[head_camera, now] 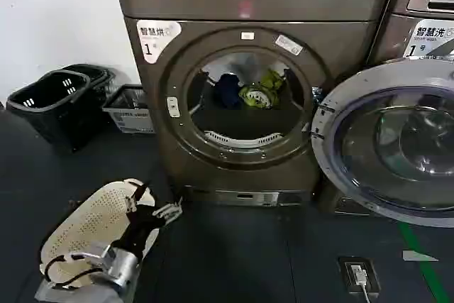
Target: Grasp the clothes from the dryer.
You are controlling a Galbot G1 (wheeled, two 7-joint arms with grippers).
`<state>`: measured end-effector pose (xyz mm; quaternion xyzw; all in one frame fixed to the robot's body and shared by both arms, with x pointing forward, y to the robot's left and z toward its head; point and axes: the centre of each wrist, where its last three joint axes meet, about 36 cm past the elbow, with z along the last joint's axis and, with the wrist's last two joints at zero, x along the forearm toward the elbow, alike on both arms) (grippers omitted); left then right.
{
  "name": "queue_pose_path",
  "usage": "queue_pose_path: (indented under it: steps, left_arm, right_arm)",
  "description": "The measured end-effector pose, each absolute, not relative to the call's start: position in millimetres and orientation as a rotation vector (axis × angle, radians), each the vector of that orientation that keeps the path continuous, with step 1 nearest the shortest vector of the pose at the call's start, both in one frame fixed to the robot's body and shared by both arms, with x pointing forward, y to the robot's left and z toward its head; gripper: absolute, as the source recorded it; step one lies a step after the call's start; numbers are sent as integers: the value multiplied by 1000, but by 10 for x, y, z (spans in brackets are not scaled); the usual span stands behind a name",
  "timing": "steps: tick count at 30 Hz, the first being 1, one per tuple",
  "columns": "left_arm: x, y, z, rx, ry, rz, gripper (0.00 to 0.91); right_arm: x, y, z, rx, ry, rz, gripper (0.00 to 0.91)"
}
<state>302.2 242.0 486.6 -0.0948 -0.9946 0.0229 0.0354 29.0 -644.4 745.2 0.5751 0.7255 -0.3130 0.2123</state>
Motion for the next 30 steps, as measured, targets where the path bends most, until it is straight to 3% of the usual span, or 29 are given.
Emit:
queue_pose_path:
  steps: [30]
  left_arm:
    - [3007, 2393, 4790, -274, -3058, -43, 907]
  right_arm:
    - [249, -6500, 7348, 1647, 2001, -911, 907]
